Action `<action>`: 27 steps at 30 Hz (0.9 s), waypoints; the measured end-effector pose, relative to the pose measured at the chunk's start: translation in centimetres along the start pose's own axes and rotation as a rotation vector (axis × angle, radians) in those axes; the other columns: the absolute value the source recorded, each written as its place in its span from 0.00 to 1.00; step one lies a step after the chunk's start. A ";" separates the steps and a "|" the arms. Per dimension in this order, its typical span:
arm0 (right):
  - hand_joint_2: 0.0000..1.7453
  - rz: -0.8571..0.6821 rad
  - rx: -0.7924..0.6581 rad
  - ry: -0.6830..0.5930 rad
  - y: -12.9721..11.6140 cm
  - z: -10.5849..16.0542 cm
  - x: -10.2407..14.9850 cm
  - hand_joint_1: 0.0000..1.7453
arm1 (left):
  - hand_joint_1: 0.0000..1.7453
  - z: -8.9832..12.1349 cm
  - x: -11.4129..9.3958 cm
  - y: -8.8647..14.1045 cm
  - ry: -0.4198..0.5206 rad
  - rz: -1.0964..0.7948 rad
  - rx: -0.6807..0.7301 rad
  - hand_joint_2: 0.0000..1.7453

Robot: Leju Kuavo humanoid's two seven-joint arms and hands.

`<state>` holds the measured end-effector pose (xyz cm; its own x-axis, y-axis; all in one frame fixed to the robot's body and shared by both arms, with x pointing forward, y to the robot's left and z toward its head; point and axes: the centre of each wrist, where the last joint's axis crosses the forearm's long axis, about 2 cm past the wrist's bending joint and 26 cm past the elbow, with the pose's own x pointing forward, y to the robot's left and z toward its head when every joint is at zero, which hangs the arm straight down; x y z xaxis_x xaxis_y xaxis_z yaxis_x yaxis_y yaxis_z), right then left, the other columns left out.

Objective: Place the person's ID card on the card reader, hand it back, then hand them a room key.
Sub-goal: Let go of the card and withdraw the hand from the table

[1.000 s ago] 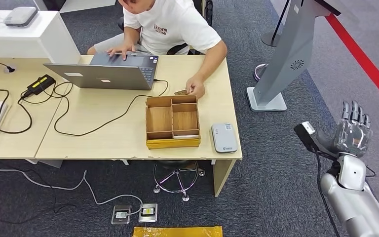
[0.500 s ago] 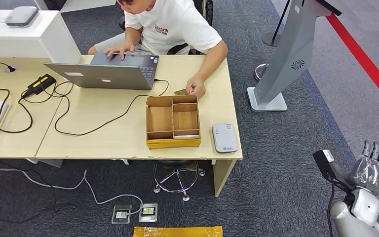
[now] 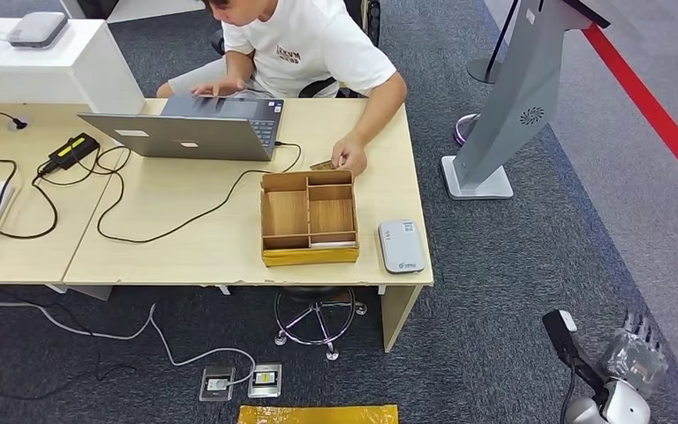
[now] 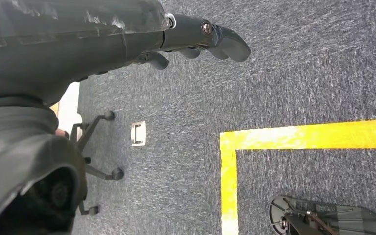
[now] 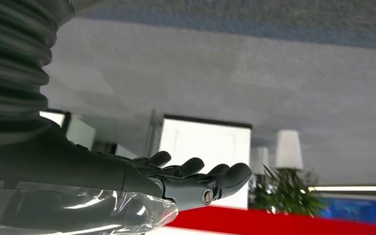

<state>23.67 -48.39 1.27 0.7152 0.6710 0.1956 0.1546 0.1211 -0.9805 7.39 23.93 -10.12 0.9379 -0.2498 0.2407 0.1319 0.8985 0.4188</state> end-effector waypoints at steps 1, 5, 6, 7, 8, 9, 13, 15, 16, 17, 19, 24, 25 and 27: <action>1.00 -0.002 0.017 0.015 0.4 0.4 -0.2 0.00 | 0.00 0.0 0.0 0.0 -0.001 0.001 0.000 0.00; 1.00 -0.016 0.083 0.064 1.9 2.3 -0.8 0.00 | 0.00 0.0 0.0 0.0 -0.004 -0.003 -0.001 0.00; 1.00 -0.021 0.102 0.078 2.3 2.8 -0.9 0.00 | 0.00 0.0 0.0 0.0 -0.006 -0.005 -0.002 0.00; 1.00 -0.025 0.121 0.095 2.7 3.3 -1.1 0.00 | 0.00 0.0 0.0 0.0 -0.008 -0.008 -0.004 0.00; 1.00 -0.029 0.140 0.112 3.1 3.9 -1.3 0.00 | 0.00 0.0 0.0 0.0 -0.010 -0.012 -0.005 0.00; 1.00 -0.031 0.157 0.128 3.5 4.5 -1.5 0.00 | 0.00 0.0 0.0 0.0 -0.012 -0.015 -0.007 0.00; 1.00 -0.044 0.227 0.186 4.8 6.8 -2.5 0.00 | 0.00 -0.1 0.1 0.1 -0.022 -0.028 -0.017 0.00; 1.00 -0.052 0.265 0.217 5.5 8.2 -3.2 0.00 | 0.00 -0.1 0.1 0.1 -0.024 -0.032 -0.020 0.00; 1.00 -0.053 0.286 0.230 5.9 8.9 -3.5 0.00 | 0.00 -0.1 0.1 0.2 -0.024 -0.033 -0.021 0.00; 1.00 -0.050 0.308 0.240 6.3 9.7 -3.7 0.00 | 0.00 -0.1 0.0 0.2 -0.024 -0.033 -0.021 0.00; 1.00 -0.041 0.356 0.260 6.9 11.2 -4.1 0.00 | 0.00 -0.2 0.0 0.3 -0.024 -0.033 -0.020 0.00; 1.00 -0.023 0.503 0.331 8.2 14.2 -4.8 0.00 | 0.00 -0.2 0.0 0.4 -0.018 -0.027 -0.020 0.00; 1.00 -0.021 0.533 0.342 8.4 14.8 -4.9 0.00 | 0.00 -0.2 0.0 0.4 -0.017 -0.028 -0.021 0.00; 1.00 -0.016 0.585 0.350 8.8 15.9 -5.1 0.00 | 0.00 -0.3 0.0 0.4 -0.012 -0.029 -0.023 0.00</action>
<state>10.56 -39.11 -8.59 0.9097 0.4012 0.1076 -0.1563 0.5706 -0.8062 7.50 24.42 -10.18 0.9298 -0.2800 0.2389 0.1664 0.8988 0.4055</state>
